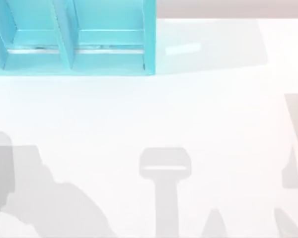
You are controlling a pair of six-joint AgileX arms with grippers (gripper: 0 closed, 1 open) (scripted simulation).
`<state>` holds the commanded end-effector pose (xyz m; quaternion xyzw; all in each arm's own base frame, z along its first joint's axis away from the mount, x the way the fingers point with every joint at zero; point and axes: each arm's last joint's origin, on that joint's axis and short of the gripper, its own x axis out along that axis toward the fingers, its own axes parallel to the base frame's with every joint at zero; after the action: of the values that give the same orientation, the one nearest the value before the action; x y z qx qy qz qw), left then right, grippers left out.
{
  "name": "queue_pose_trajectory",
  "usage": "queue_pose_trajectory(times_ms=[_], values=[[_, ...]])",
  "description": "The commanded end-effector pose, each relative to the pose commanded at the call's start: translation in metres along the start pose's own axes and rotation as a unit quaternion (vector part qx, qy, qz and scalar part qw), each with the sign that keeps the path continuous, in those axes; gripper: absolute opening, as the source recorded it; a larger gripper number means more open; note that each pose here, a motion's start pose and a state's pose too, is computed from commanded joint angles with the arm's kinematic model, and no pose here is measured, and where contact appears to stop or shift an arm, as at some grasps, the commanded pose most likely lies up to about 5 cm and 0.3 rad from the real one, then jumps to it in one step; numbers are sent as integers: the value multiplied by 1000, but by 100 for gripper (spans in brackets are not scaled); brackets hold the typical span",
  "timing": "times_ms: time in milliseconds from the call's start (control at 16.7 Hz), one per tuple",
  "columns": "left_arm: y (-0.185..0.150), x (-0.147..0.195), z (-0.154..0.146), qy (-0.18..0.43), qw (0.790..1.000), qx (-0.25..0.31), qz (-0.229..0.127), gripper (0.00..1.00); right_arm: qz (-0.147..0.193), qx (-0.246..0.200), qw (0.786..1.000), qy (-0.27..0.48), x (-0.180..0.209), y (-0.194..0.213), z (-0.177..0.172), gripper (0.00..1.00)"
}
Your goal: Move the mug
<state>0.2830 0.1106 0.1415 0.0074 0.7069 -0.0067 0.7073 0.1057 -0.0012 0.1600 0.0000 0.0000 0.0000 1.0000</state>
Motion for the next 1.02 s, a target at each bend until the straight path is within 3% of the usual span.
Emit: queue_pose_trajectory(times_ms=[60,840,1020], values=[[0,0,0,0,1000,0,0,0,0,0,1000,0,0,0,0,100],[0,0,0,0,1000,0,0,98,0,0,1000,0,0,0,0,100],[0,0,0,0,1000,0,0,100,0,0,1000,0,0,0,0,100]])
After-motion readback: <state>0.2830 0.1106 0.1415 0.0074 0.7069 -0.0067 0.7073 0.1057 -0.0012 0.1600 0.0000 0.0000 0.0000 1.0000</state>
